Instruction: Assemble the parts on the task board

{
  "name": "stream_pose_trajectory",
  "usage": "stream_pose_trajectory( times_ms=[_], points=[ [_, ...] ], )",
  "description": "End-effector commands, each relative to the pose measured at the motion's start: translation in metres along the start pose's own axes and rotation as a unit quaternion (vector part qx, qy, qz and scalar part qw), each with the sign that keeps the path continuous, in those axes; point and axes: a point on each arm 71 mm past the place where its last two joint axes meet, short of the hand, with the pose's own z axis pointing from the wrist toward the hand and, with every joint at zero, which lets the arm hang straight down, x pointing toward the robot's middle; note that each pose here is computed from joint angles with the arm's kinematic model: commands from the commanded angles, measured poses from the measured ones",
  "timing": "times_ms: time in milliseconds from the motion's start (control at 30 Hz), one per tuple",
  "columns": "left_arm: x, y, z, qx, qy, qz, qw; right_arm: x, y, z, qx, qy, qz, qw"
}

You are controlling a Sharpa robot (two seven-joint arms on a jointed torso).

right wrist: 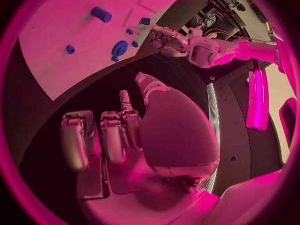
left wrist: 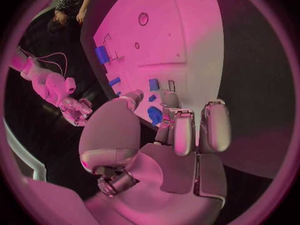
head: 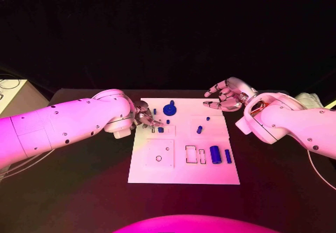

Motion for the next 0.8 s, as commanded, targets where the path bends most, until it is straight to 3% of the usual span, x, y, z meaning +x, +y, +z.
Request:
stream_pose_trajectory(
  times_ms=[33, 467, 800],
  points=[
    [0.0013, -0.0031, -0.0020, 0.013, -0.020, -0.025, 0.999, 0.001, 0.000, 0.000, -0.005, 0.005, -0.002, 1.000],
    [0.0195, 0.0026, 0.0015, 0.020, -0.038, -0.057, 0.997, 0.001, -0.002, -0.001, -0.002, 0.006, -0.002, 1.000],
    [0.0248, 0.0043, 0.0056, 0.015, -0.025, -0.067, 0.997, 0.002, -0.003, -0.002, -0.001, 0.006, -0.002, 1.000]
  ],
)
